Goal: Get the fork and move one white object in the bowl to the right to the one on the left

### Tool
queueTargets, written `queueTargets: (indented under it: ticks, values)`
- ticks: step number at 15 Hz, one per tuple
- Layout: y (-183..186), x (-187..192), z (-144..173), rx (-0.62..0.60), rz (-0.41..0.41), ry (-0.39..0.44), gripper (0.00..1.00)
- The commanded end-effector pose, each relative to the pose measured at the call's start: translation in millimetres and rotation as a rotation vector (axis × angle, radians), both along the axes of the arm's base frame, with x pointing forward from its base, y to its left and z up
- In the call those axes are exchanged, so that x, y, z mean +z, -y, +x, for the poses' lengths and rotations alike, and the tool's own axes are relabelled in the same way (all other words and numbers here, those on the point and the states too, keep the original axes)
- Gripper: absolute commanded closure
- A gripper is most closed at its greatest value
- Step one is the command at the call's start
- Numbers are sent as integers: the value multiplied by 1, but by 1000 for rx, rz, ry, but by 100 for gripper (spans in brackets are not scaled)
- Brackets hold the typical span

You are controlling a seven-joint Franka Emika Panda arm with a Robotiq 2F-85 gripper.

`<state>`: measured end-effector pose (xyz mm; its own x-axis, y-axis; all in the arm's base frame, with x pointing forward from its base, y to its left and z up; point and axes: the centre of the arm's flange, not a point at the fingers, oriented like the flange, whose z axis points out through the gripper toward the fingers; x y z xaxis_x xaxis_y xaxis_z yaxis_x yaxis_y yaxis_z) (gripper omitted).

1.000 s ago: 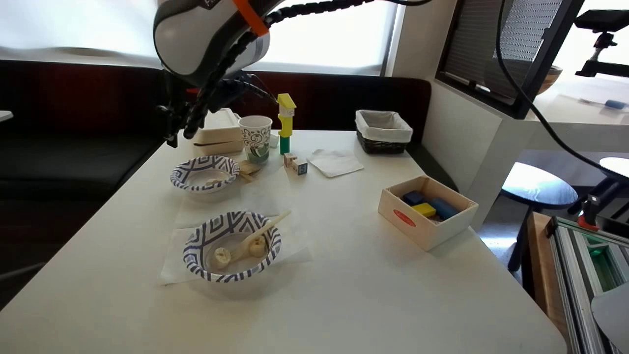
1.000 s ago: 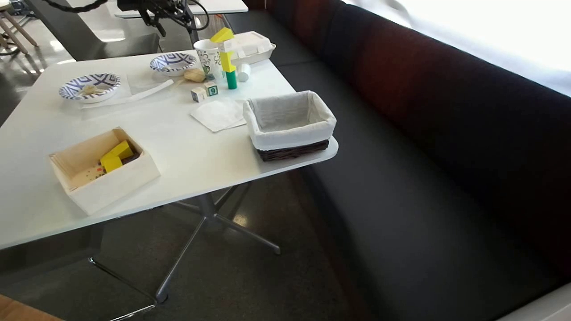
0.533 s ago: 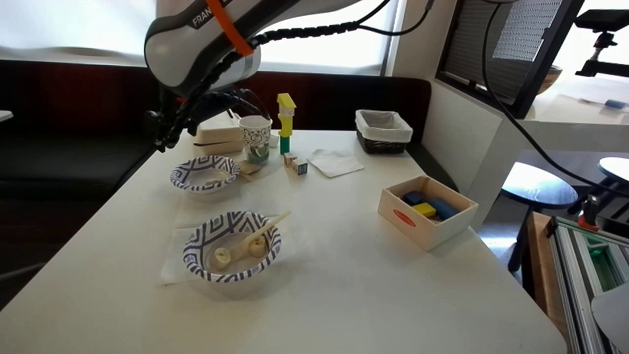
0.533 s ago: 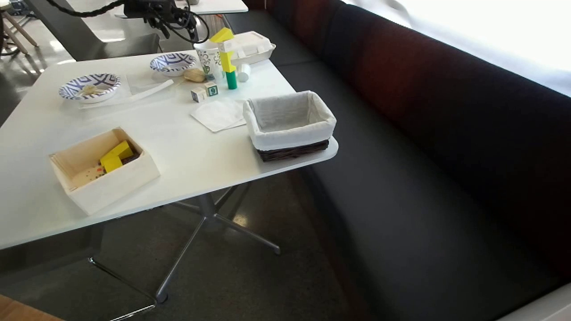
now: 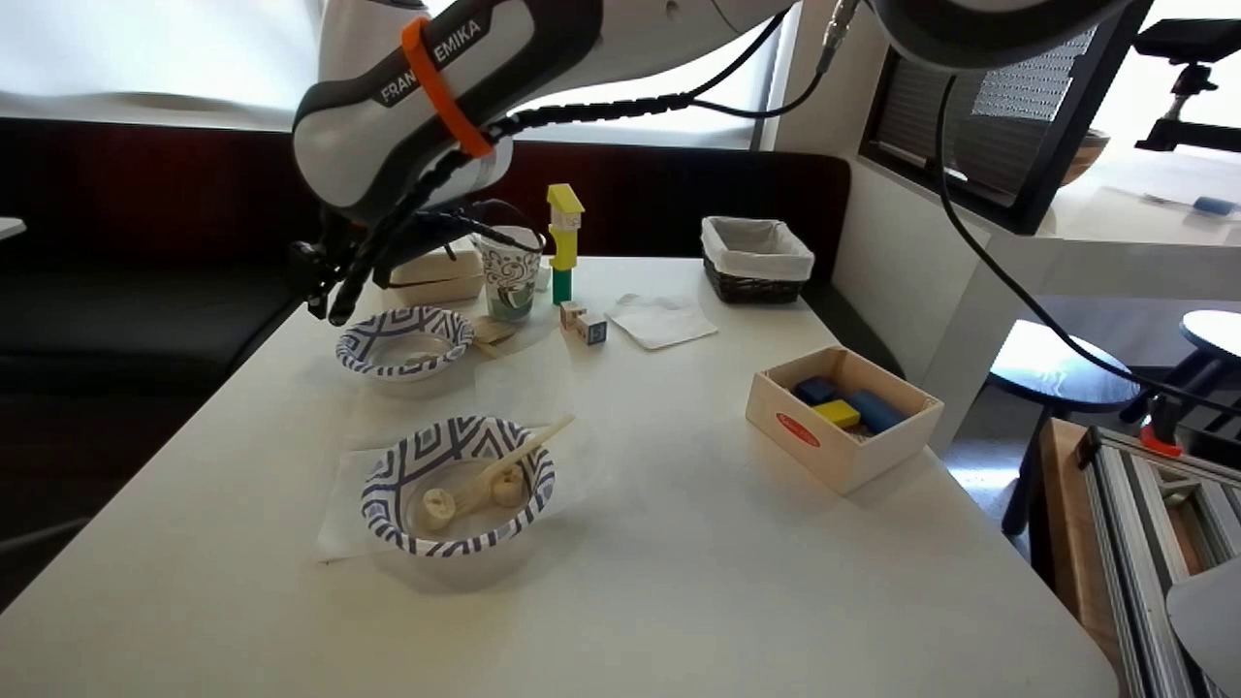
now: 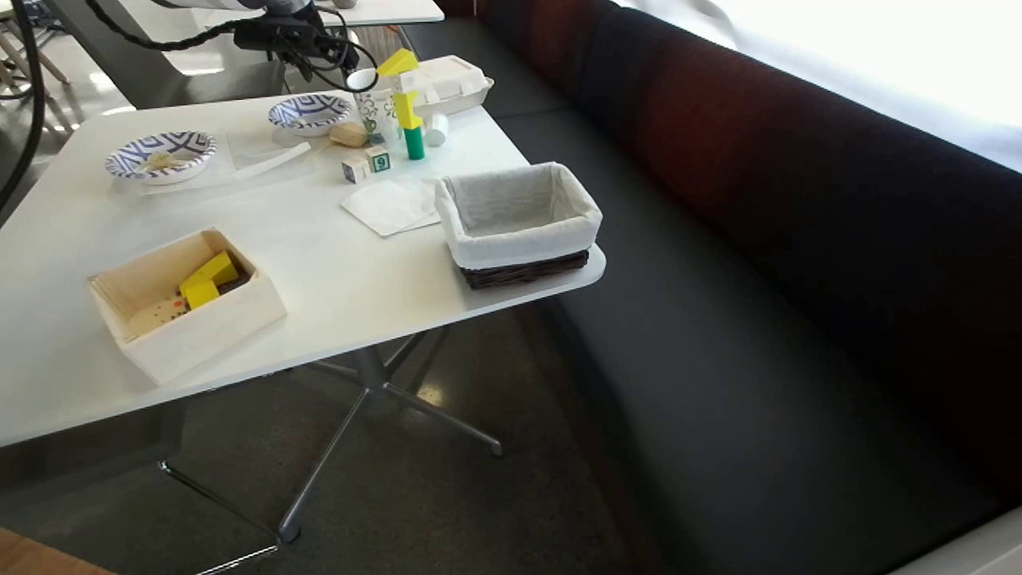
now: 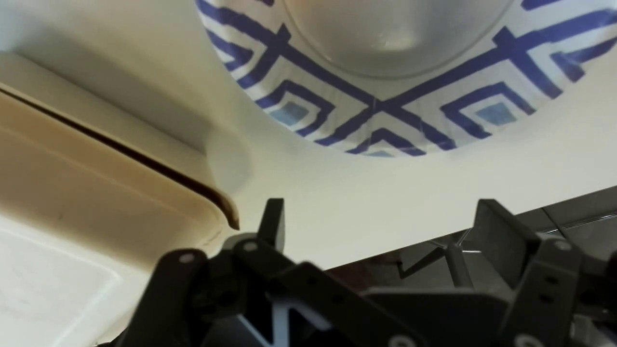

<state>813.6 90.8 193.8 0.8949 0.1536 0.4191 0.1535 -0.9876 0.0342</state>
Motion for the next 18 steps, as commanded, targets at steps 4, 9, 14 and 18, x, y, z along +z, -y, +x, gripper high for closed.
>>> queueTargets:
  ticks: [4, 9, 14, 18]
  values:
    - [0, -23, 22, -42, 7, 3, 0]
    - [-1, -33, 21, -60, 10, -12, 0]
    - [0, -40, 17, -76, 5, -53, 0]
    - [-7, -33, 9, -83, -13, -126, 0]
